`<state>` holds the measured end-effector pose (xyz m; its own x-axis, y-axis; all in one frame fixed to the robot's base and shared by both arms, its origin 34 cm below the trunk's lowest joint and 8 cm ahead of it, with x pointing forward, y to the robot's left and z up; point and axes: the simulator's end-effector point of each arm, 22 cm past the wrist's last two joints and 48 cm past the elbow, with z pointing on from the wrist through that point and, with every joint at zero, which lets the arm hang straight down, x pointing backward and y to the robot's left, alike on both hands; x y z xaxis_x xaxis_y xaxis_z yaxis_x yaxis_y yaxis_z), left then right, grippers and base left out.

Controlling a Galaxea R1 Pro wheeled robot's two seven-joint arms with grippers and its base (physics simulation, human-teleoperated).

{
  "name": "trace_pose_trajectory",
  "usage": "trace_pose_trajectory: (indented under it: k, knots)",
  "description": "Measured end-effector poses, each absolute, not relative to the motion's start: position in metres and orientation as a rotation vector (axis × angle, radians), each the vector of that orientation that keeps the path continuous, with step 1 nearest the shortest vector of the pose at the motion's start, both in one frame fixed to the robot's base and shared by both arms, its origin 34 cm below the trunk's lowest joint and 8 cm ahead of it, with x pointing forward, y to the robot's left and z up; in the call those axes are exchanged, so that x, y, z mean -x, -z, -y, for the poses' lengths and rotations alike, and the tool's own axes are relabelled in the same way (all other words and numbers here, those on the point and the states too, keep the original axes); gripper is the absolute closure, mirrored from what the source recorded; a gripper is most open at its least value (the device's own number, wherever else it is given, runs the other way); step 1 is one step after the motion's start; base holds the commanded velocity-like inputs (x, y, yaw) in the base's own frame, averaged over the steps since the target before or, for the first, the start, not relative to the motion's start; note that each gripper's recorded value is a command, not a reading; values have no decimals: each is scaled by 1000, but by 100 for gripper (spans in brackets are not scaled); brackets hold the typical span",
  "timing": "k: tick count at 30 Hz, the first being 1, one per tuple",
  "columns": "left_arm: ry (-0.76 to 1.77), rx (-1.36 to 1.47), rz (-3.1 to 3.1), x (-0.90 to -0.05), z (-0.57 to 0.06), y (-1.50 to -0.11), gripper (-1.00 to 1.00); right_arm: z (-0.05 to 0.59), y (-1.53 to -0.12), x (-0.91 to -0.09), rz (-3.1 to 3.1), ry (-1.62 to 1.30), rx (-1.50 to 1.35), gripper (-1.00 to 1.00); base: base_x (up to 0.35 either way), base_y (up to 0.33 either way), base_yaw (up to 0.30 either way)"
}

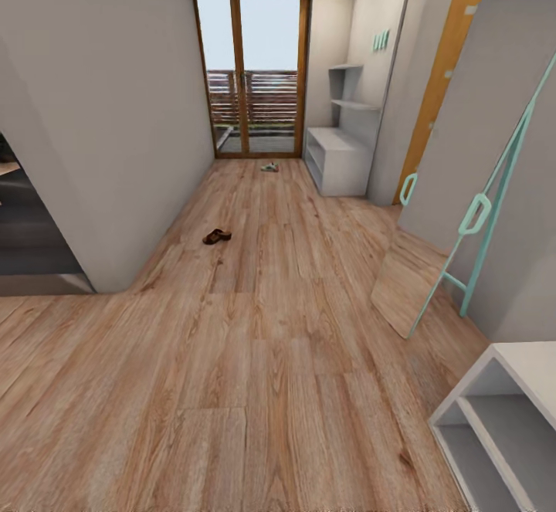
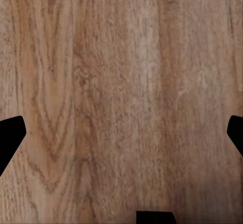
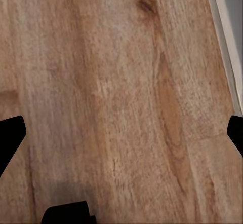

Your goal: Pick up the two gym shoes and the two sandals from the corridor floor and place them onto the hallstand (shoe rack) in the corridor, making sure they are on the rack and not on the floor. Arrange them so the two gym shoes are next to each other and the two sandals are next to each other.

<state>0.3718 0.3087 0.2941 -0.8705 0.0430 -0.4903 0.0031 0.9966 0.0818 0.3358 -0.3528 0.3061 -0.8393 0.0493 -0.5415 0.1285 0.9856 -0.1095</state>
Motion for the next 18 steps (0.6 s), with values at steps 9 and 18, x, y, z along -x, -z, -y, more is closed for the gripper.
trace_pose_trajectory:
  k: [9,18]
  knots:
    - [-107,-33,-2638,-363,-309,-272,-100,353,-284,-327,-2578,191,-123,-100,0,0,0]
    - [-107,-33,-2640,-358,-309,-252,-100,352,-264,-322,-2581,189,-118,-100,0,0,0]
